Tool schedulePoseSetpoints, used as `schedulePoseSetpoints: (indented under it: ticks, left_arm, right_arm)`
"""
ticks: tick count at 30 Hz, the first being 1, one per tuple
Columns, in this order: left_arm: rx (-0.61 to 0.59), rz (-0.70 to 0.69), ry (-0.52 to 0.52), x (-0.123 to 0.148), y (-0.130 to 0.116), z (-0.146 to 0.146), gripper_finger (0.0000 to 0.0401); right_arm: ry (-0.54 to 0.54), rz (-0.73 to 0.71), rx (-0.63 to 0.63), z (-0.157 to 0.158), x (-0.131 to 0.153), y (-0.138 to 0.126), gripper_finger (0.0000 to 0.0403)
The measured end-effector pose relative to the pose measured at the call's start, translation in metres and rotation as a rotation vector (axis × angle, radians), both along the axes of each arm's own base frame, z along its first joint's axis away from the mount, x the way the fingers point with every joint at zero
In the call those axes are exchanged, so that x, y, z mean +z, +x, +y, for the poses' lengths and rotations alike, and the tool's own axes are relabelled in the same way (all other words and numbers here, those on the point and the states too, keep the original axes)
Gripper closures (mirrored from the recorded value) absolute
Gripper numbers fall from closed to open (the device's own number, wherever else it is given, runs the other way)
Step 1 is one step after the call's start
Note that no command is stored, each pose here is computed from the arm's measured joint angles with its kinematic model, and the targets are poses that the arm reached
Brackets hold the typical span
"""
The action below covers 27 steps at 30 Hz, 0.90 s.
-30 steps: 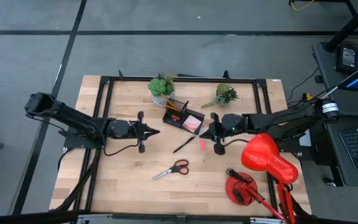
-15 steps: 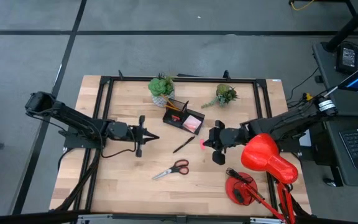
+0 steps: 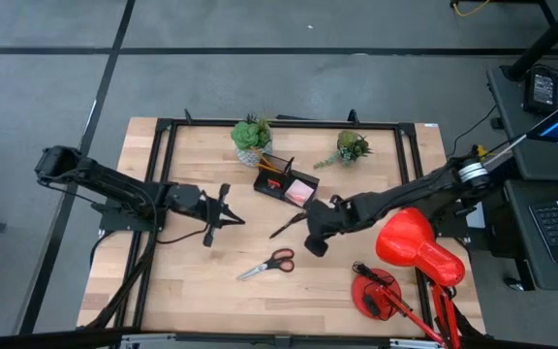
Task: Pick and place office supplies into organizer
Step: Put the pink eraser into the black desk organizer
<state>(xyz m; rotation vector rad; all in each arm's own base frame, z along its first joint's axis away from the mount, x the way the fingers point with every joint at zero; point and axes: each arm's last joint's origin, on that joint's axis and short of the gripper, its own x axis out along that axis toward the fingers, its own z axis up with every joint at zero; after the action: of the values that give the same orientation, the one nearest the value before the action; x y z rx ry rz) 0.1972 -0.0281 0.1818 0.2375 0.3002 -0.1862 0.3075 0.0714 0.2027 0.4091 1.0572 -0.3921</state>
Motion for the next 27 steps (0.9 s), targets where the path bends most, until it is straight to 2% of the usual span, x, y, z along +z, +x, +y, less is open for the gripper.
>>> schedulePoseSetpoints:
  ticks: [7,14,20,27]
  left_arm:
    - [0.007,0.02,-0.019,-0.001,0.0,0.001,0.0398]
    - [0.008,0.02,-0.021,-0.001,0.0,0.001,0.0399]
    - [0.008,0.02,-0.022,-0.001,0.0,0.001,0.04]
    - [0.009,0.02,-0.024,-0.001,0.0,0.001,0.0399]
  right_arm:
    - [0.041,0.031,-0.094,0.002,-0.014,0.011,0.038]
    - [0.057,0.051,-0.15,0.002,-0.02,0.012,0.031]
    - [0.037,0.057,-0.251,-0.006,-0.022,0.011,0.0248]
    - [0.039,0.097,-0.341,-0.015,-0.035,0.002,0.0206]
